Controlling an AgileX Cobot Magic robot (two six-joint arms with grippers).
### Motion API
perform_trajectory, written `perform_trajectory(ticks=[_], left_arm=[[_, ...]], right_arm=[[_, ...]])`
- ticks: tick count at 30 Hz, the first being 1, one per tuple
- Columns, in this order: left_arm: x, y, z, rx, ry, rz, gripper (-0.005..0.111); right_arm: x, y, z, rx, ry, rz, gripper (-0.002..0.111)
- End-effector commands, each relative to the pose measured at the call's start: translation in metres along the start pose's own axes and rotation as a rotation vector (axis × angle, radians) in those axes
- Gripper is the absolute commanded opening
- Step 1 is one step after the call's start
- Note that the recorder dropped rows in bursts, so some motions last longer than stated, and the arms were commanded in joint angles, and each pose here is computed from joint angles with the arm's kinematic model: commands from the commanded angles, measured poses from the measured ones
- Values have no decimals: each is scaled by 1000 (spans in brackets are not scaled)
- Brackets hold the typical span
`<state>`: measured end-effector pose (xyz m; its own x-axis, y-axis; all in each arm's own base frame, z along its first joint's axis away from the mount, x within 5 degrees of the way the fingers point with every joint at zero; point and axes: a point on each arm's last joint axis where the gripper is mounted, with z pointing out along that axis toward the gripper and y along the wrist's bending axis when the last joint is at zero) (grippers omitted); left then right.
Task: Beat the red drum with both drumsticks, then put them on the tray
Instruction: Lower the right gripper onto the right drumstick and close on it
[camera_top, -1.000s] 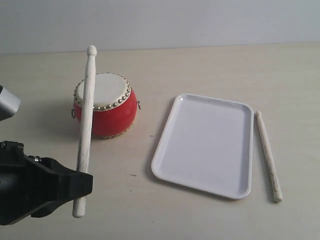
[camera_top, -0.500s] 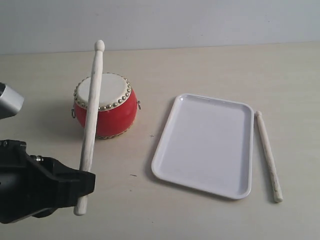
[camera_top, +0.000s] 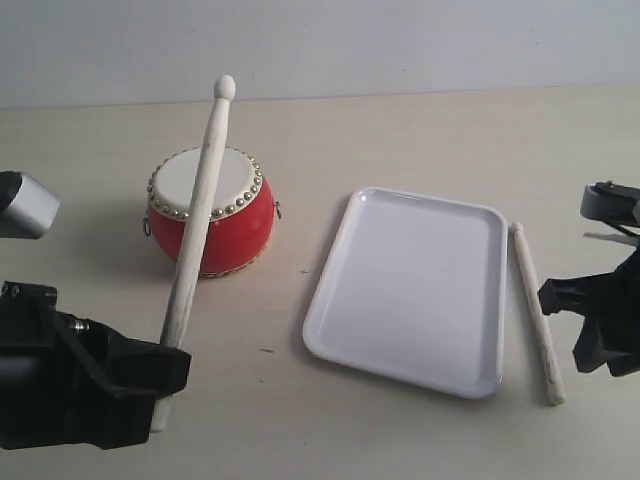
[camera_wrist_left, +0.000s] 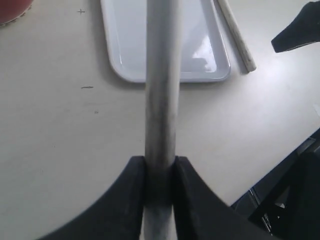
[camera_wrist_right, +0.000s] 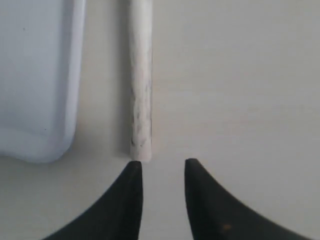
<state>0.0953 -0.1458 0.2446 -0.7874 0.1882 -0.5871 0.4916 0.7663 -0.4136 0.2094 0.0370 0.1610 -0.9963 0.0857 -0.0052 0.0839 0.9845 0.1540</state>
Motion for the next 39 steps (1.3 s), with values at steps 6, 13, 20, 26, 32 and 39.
perform_trajectory(ticks=[6, 13, 20, 26, 32, 39], left_arm=[[-1, -1, 0, 18, -25, 7, 0], [-1, -1, 0, 18, -25, 7, 0], [-1, -1, 0, 18, -25, 7, 0], [-1, -1, 0, 18, -25, 7, 0], [-1, -1, 0, 18, -25, 7, 0], [-1, -1, 0, 17, -23, 7, 0]], right_arm=[[-19, 4, 11, -22, -126, 6, 41], [-19, 24, 24, 14, -148, -56, 41], [-19, 22, 35, 69, -107, -34, 41], [-20, 21, 41, 75, -90, -32, 40], [-20, 20, 48, 85, -70, -27, 39], [-20, 18, 50, 105, -65, -27, 31]])
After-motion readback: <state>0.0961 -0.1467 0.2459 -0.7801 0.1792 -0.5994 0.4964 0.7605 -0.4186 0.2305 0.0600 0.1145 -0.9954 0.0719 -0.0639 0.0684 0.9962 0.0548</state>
